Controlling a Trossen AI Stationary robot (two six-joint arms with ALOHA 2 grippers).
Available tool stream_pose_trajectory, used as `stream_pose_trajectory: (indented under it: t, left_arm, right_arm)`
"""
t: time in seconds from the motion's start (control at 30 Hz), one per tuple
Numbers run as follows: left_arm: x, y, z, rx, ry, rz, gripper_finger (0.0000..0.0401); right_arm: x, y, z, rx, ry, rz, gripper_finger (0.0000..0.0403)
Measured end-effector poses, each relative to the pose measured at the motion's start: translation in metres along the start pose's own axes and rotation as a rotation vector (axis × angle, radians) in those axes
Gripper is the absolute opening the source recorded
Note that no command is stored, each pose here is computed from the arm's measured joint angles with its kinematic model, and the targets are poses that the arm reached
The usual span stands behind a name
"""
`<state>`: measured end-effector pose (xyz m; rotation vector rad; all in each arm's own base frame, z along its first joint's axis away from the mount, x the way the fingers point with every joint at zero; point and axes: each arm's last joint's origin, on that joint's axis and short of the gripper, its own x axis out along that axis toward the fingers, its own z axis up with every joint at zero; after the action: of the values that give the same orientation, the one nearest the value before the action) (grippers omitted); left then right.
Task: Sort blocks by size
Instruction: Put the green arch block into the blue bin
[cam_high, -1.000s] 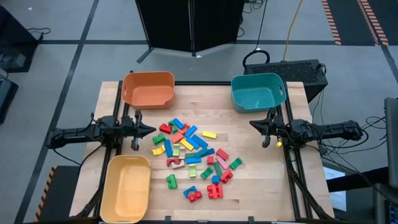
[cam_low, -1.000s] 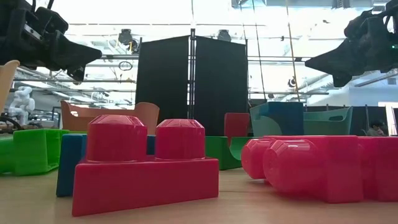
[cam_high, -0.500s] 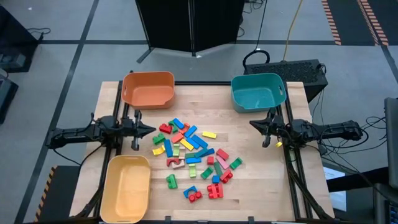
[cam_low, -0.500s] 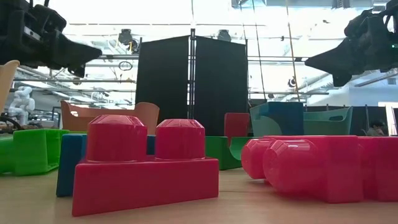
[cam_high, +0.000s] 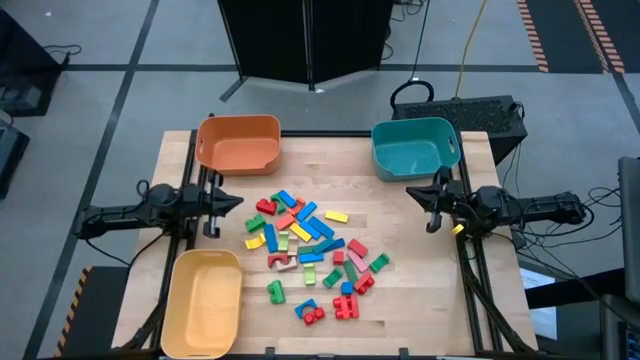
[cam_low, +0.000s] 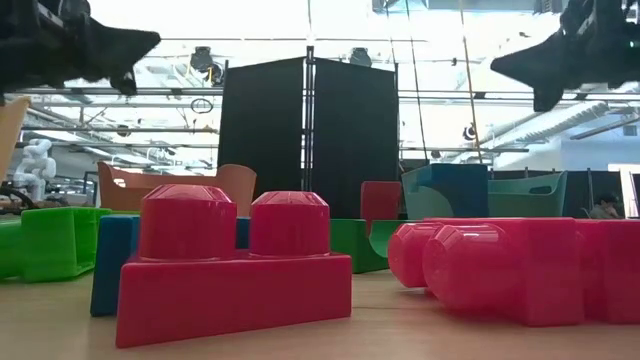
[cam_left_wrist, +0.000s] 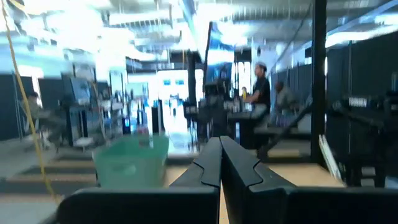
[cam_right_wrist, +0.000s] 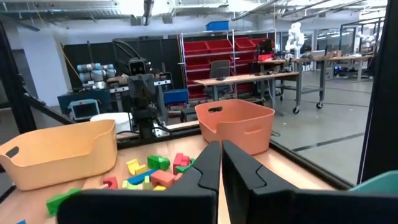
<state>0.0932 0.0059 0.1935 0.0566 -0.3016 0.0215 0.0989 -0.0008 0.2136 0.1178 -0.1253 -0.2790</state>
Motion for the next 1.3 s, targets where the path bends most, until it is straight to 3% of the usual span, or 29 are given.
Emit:
stream_pose_trajectory:
  t: [0.3, 0.73, 1.0, 1.3]
  left_arm:
    - [0.0, 0.001, 0.011, -0.015, -0.103, 0.035, 0.0]
    - [0.003, 0.002, 0.009, -0.181, -0.072, 0.056, 0.0]
    - [0.014, 0.005, 0.006, -0.181, 0.013, 0.14, 0.0]
    - [0.043, 0.008, 0.012, -0.156, 0.167, 0.159, 0.0]
  right_arm:
    - [0.027, 0.015, 0.041, -0.102, 0.148, -0.011, 0.0001]
    - [0.086, 0.039, 0.05, -0.264, 0.372, -0.018, 0.0062]
    - [0.114, 0.043, 0.03, -0.273, 0.606, -0.006, 0.01]
    - [0.129, 0.047, -0.001, -0.19, 0.753, 0.018, 0.0123]
